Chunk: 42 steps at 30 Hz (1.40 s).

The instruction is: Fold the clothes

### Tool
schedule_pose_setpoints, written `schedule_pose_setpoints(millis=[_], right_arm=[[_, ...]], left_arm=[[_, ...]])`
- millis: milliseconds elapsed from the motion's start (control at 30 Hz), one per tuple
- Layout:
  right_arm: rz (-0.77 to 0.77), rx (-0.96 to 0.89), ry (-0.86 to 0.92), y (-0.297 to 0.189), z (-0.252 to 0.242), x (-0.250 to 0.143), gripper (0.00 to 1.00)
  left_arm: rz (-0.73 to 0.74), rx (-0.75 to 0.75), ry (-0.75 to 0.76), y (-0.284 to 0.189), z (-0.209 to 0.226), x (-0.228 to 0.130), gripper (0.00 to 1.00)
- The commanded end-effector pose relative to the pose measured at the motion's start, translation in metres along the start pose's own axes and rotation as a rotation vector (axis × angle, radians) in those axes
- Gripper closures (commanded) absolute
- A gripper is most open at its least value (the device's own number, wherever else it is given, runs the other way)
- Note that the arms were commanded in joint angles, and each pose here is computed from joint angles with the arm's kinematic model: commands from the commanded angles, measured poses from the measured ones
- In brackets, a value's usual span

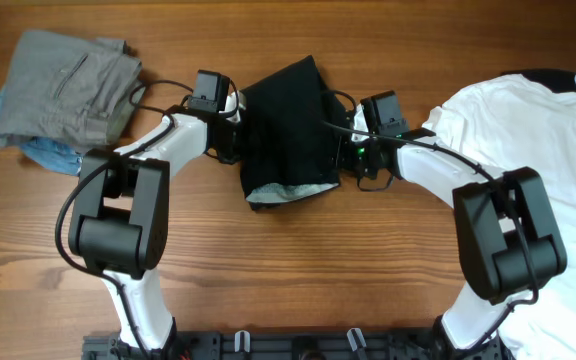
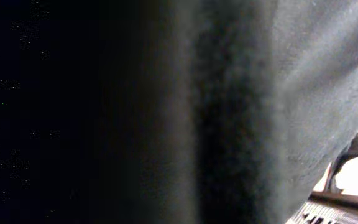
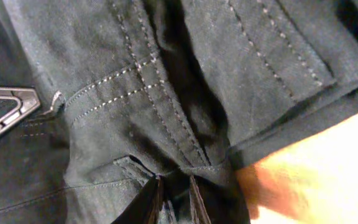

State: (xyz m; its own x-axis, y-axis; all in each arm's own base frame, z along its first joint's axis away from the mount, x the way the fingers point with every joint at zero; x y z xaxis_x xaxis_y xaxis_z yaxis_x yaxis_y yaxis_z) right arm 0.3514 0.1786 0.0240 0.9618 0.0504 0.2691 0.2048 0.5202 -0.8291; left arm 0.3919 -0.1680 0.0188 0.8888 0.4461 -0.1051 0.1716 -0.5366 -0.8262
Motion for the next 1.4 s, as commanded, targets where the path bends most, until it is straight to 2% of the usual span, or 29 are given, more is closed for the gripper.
schedule_pose_setpoints(millis=[0, 67, 167, 267, 333, 433, 600, 800, 833, 867, 933, 967, 1067, 1200, 1300, 1367], right_arm=[[-0.079, 0.004, -0.098, -0.046, 0.016, 0.011, 0.80], [-0.162, 0.013, -0.134, -0.081, 0.032, 0.020, 0.80], [-0.291, 0.039, -0.194, -0.125, 0.056, 0.032, 0.77], [-0.348, 0.054, -0.215, -0.146, 0.068, 0.033, 0.77], [-0.338, 0.053, -0.202, -0.147, 0.068, 0.030, 0.77], [-0.302, 0.047, -0.172, -0.144, 0.064, 0.023, 0.77], [-0.271, 0.040, -0.155, -0.142, 0.062, 0.016, 0.77], [-0.262, 0.042, -0.117, -0.142, 0.061, 0.014, 0.77], [-0.261, 0.042, -0.117, -0.142, 0.061, 0.014, 0.77], [-0.261, 0.042, -0.117, -0.142, 0.061, 0.014, 0.77], [-0.262, 0.042, -0.117, -0.142, 0.061, 0.014, 0.77], [-0.261, 0.042, -0.117, -0.142, 0.061, 0.014, 0.77], [-0.261, 0.042, -0.117, -0.142, 0.061, 0.014, 0.77], [-0.261, 0.042, -0.117, -0.142, 0.061, 0.014, 0.77], [-0.262, 0.042, -0.118, -0.142, 0.061, 0.014, 0.76], [-0.261, 0.042, -0.118, -0.142, 0.061, 0.014, 0.76]], left_arm=[[0.022, 0.091, 0.082, -0.027, 0.019, -0.004, 0.96], [-0.026, 0.064, 0.120, -0.068, 0.002, 0.009, 0.96], [-0.182, -0.047, 0.255, -0.144, -0.042, 0.037, 0.96], [-0.396, -0.134, 0.298, -0.222, -0.071, 0.073, 0.96], [-0.499, -0.159, 0.292, -0.258, -0.071, 0.096, 0.96], [-0.627, -0.170, 0.240, -0.295, -0.048, 0.129, 0.96], [-0.777, -0.088, 0.111, -0.331, 0.017, 0.176, 0.96], [-0.804, -0.004, -0.090, -0.341, 0.113, 0.209, 0.95], [-0.808, 0.001, -0.119, -0.344, 0.125, 0.210, 0.89], [-0.812, 0.007, -0.138, -0.347, 0.134, 0.211, 0.73], [-0.826, 0.010, -0.184, -0.355, 0.151, 0.211, 0.17], [-0.831, 0.015, -0.205, -0.360, 0.159, 0.210, 0.00], [-0.825, 0.023, -0.284, -0.373, 0.179, 0.198, 0.00], [-0.786, 0.041, -0.396, -0.400, 0.189, 0.156, 0.00], [-0.797, 0.043, -0.416, -0.425, 0.174, 0.117, 0.00], [-0.853, 0.040, -0.371, -0.446, 0.155, 0.098, 0.00]])
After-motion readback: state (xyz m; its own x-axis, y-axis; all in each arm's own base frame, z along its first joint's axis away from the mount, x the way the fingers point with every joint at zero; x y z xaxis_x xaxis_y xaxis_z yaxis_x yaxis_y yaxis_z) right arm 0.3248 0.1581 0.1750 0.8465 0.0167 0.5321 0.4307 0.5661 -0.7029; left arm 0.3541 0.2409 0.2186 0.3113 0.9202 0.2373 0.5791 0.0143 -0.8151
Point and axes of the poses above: each gripper's point midway between its finger pads, its own y axis out along the fingers, its own z axis along the line the jaws close on, x = y × z, the point moved 2 cm from there along -y, back along the fingers, and after that the axes turned 15 degrees about -y, right-handed, at the moved point
